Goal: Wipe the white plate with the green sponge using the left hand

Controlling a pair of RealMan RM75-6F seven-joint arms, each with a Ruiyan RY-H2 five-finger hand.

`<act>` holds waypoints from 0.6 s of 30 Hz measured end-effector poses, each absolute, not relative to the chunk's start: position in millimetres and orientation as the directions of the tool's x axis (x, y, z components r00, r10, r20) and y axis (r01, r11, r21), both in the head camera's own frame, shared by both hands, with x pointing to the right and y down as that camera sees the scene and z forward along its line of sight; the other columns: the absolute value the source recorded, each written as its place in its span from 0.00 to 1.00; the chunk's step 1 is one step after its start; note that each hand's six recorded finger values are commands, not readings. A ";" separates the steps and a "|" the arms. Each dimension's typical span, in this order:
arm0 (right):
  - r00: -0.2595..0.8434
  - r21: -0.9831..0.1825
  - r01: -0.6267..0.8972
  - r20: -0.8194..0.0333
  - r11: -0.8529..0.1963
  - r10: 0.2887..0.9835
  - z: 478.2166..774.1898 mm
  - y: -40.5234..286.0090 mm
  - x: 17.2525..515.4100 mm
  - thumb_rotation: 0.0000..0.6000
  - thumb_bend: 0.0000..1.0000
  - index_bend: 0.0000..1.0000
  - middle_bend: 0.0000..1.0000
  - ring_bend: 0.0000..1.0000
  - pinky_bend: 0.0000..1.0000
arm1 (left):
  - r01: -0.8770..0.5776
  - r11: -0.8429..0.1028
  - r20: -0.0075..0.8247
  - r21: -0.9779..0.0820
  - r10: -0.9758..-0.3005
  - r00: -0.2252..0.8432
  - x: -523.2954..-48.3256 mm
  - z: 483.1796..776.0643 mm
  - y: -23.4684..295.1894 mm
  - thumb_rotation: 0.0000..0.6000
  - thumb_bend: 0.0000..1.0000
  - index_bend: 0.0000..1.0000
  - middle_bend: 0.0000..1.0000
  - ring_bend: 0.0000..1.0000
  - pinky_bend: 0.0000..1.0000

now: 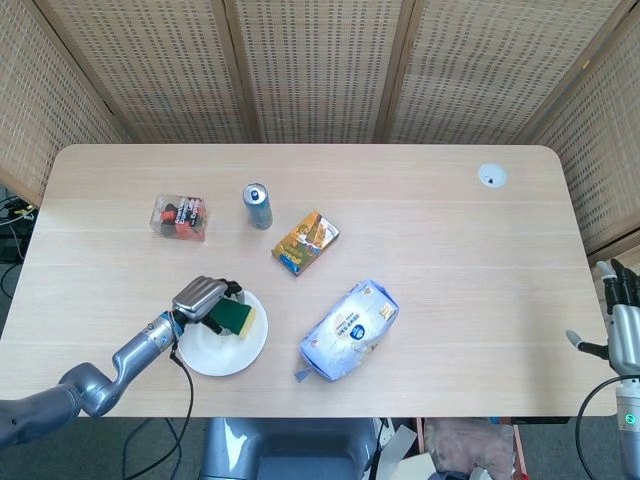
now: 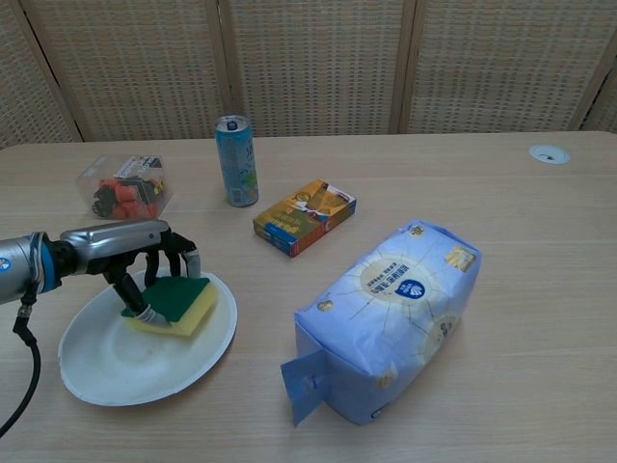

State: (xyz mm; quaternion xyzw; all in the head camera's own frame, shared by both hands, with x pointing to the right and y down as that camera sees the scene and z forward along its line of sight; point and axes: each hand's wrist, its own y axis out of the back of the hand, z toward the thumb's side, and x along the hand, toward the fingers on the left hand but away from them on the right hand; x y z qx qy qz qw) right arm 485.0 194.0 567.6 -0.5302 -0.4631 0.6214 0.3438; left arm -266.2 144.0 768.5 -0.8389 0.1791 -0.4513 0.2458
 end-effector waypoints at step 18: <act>-0.195 -0.940 0.065 -0.340 -0.334 0.920 566.8 195.0 483.1 1.00 0.00 0.00 0.00 0.00 0.00 | -0.175 -0.768 0.567 -0.616 -0.587 0.578 -258.3 733.7 120.2 1.00 0.00 0.49 0.38 0.37 0.46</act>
